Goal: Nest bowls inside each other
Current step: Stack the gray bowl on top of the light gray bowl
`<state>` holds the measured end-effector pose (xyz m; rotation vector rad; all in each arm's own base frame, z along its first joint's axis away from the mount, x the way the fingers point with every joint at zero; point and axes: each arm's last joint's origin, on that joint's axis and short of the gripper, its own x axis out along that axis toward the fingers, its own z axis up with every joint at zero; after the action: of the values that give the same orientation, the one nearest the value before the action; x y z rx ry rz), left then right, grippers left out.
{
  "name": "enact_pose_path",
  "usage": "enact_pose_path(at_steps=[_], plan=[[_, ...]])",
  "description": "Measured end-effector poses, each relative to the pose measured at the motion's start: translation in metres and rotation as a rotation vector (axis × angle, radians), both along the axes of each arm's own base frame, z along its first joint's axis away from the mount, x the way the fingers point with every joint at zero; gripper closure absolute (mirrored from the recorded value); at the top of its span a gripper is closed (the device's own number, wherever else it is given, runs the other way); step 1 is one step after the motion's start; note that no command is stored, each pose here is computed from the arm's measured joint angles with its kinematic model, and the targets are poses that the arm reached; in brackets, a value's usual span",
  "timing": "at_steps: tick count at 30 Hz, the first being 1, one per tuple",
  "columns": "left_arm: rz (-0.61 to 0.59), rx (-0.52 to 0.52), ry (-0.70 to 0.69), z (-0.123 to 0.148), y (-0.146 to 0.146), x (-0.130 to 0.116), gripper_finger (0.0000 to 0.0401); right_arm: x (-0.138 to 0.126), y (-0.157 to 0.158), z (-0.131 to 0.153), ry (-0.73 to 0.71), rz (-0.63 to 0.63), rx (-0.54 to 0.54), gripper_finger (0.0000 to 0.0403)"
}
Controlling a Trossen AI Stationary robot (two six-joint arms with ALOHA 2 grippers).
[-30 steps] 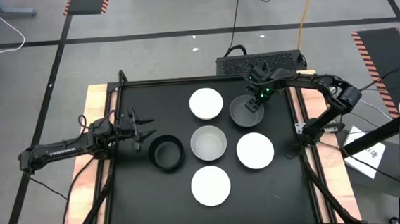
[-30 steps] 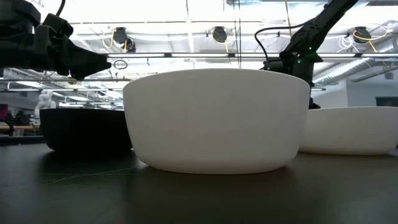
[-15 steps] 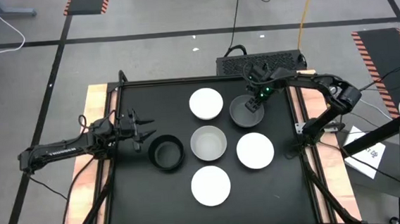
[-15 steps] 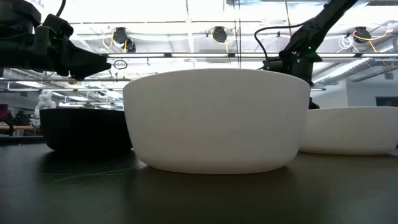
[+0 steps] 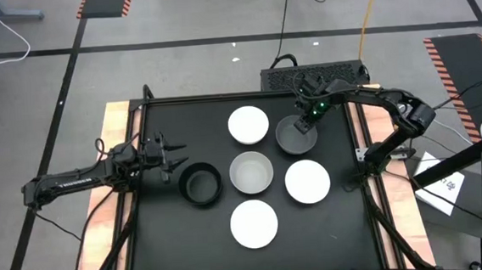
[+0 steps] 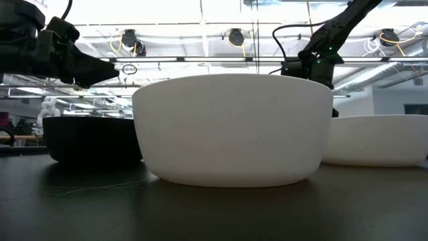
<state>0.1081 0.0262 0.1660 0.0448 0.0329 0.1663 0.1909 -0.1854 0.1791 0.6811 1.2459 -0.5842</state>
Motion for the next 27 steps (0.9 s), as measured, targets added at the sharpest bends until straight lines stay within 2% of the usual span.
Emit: enact_pose_path(at_steps=[6,12,21,27], plan=[[0.0,0.004,0.001,0.0,0.0,0.0,0.019,-0.001,0.001,0.0,0.006,0.007,0.004,0.0318],[0.0,-0.001,0.0,0.0,0.0,0.0,0.019,-0.003,0.0,-0.001,0.019,0.017,0.013,0.0393],[-0.016,-0.014,-0.002,0.0,0.0,0.0,0.019,-0.005,-0.005,0.001,-0.003,0.032,-0.015,0.04],[-0.016,-0.015,-0.003,0.0,0.0,0.0,0.019,0.001,-0.008,0.019,-0.174,0.088,-0.111,0.0401]])
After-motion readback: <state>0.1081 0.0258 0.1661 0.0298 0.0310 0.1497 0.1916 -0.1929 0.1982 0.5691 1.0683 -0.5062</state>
